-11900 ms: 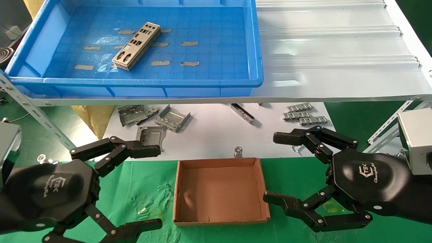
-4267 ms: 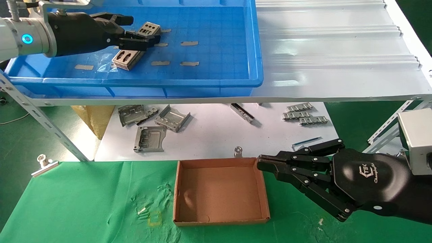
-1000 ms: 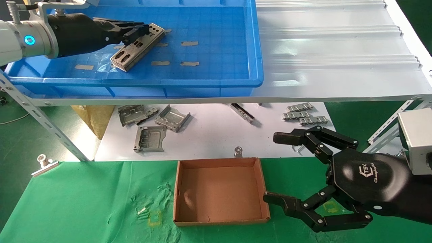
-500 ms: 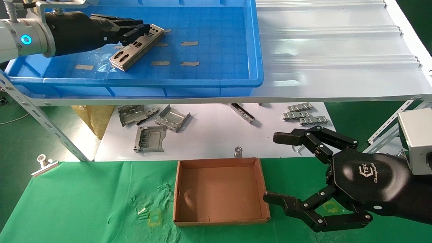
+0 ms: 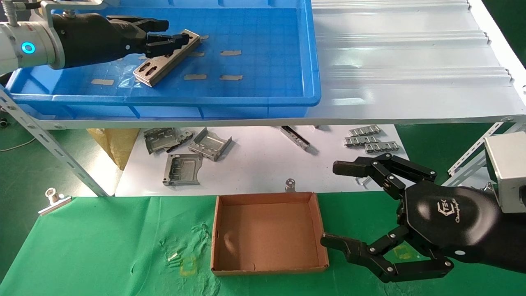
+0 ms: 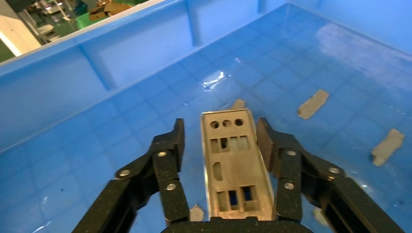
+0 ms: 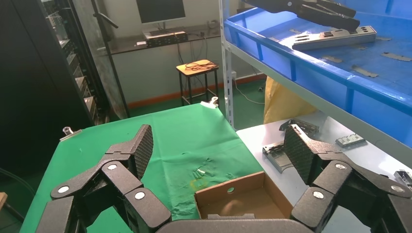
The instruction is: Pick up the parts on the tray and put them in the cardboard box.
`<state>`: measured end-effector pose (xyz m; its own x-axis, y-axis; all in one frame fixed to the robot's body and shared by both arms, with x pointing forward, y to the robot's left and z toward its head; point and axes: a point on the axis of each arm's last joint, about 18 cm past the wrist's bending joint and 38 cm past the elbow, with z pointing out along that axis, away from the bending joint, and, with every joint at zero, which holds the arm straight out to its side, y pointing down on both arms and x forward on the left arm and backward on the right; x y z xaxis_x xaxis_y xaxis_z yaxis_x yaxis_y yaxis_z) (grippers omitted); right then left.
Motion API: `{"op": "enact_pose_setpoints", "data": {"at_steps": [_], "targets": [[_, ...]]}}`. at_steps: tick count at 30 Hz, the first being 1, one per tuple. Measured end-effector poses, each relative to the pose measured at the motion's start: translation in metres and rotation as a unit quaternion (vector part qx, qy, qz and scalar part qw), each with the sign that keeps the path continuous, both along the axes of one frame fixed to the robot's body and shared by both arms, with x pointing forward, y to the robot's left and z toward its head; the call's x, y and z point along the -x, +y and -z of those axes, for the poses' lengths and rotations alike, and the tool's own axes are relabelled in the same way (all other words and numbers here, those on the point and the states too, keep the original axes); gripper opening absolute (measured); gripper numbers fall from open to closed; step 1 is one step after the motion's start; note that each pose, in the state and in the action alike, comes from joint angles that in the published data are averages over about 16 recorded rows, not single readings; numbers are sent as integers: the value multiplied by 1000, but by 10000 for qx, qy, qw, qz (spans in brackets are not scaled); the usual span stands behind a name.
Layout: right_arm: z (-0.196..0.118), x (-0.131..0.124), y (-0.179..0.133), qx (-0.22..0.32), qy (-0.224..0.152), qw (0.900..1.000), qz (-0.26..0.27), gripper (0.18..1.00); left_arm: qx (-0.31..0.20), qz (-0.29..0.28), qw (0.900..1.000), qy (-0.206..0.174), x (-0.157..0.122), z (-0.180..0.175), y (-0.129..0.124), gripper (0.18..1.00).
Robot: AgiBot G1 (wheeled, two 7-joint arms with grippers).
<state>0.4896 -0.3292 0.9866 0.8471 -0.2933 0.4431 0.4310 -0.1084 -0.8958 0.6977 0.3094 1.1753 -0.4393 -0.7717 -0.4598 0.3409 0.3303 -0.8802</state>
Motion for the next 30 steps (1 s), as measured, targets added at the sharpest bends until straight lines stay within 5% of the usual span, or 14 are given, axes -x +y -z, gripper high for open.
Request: {"op": "enact_pose_setpoints", "data": {"at_steps": [15, 21, 30], "targets": [[0, 0, 0, 0, 0, 10000, 0, 1000, 17, 1, 9998, 207, -1, 6, 0, 810], [0, 0, 0, 0, 0, 10000, 0, 1000, 46, 7, 9997, 259, -2, 8, -1, 844], [0, 0, 0, 0, 0, 10000, 0, 1000, 84, 11, 9996, 277, -3, 10, -1, 772]]}}
